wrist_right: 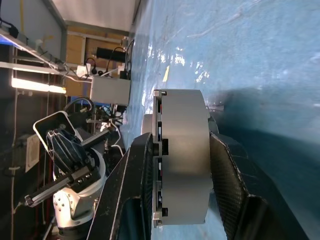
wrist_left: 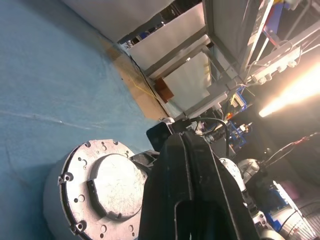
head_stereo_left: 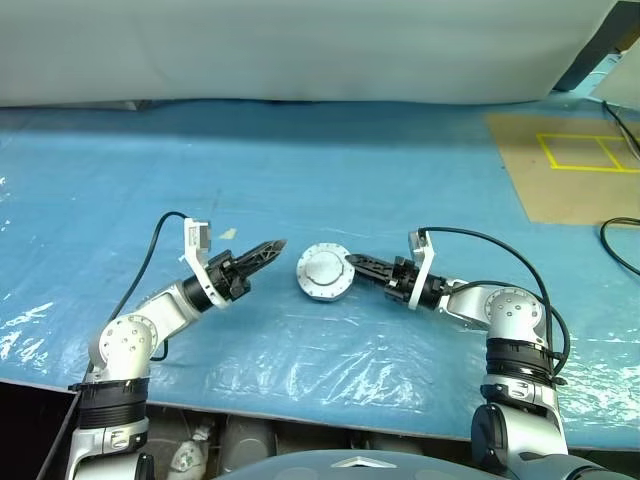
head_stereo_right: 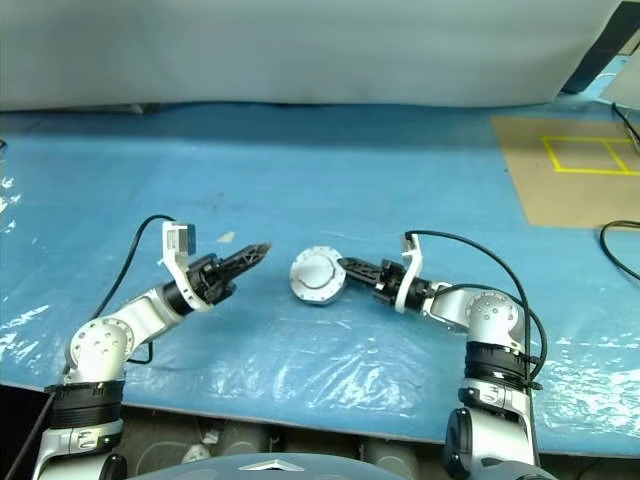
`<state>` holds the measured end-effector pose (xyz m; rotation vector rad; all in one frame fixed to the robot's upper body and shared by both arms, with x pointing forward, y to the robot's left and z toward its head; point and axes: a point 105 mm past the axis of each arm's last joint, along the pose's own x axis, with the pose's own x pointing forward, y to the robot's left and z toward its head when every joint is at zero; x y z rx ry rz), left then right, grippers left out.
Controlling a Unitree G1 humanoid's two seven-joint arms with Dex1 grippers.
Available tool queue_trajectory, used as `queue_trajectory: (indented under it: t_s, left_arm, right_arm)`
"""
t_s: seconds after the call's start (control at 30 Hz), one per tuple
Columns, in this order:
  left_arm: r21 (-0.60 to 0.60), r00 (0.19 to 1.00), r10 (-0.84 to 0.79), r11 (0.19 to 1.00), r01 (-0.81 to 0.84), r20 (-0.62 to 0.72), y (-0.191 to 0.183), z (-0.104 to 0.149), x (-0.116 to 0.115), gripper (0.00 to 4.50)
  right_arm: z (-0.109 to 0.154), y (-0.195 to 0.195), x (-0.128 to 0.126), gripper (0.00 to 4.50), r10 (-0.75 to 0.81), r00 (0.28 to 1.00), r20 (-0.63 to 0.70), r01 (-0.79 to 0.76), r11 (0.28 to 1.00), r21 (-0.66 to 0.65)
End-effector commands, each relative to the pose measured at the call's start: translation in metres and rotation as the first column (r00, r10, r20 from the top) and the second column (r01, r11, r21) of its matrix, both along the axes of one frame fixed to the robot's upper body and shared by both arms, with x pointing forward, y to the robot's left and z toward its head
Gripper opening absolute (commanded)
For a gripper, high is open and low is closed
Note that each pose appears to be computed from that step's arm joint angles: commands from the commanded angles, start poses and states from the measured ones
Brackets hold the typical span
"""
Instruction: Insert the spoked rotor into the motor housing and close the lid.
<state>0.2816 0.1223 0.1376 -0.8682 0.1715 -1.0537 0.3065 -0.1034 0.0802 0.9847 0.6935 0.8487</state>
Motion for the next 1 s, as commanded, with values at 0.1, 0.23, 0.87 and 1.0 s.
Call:
queue_trajectory:
  t_s: [0.1,0.23,0.87,1.0]
  left_arm:
    - [-0.068,0.996,0.084,0.994,-0.085,-0.019,0.017,0.009,0.009,0.0]
    - [-0.147,0.988,0.134,0.979,-0.144,-0.075,0.033,0.009,0.015,0.0]
    - [-0.335,0.974,0.064,0.932,-0.137,-0.219,0.033,0.005,0.005,4.48]
    - [-0.319,0.968,0.042,0.94,-0.122,-0.247,0.028,-0.003,0.005,4.48]
  right_arm:
    - [0.02,0.0,0.004,1.32,-0.012,0.998,0.057,0.007,0.997,0.075]
    - [0.04,0.001,0.01,1.32,-0.029,0.993,0.111,0.014,0.991,0.134]
    - [0.111,0.036,0.021,1.32,-0.012,0.962,0.274,-0.06,0.965,0.254]
    - [0.114,0.037,0.022,1.32,-0.007,0.961,0.277,-0.067,0.964,0.256]
